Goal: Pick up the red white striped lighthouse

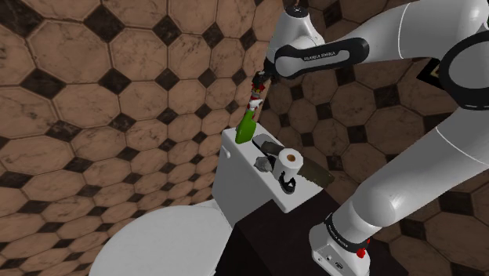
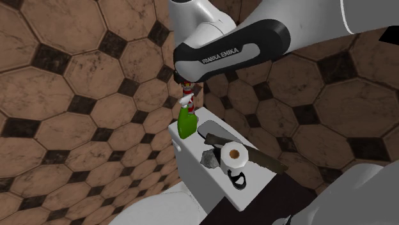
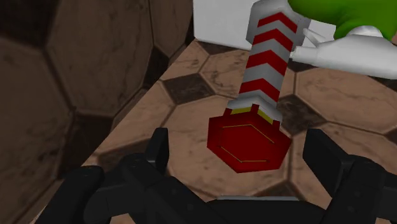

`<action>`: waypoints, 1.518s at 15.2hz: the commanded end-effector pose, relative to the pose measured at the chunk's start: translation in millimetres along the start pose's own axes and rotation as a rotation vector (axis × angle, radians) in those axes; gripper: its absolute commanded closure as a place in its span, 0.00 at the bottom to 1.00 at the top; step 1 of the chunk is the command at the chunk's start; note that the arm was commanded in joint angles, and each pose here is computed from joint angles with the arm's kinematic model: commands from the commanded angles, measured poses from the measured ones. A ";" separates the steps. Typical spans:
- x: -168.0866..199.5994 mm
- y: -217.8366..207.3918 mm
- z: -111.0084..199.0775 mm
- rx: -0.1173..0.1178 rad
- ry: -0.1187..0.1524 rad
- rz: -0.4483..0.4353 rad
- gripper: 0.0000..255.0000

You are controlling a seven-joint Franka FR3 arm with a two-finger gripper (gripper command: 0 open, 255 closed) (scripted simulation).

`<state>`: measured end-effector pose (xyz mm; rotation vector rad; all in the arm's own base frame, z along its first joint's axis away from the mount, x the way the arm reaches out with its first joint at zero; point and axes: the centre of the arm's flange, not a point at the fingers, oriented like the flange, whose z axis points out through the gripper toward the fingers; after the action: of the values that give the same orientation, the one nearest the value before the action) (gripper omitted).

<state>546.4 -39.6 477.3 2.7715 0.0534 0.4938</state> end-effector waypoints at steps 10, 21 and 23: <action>0.8 -16.1 47.2 -0.019 0.025 -0.003 0.00; 2.5 -14.3 42.5 -0.019 0.025 -0.003 1.00; 6.0 -10.9 33.1 -0.019 0.025 -0.003 1.00</action>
<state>564.2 -39.9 441.2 2.7464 0.0579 0.5253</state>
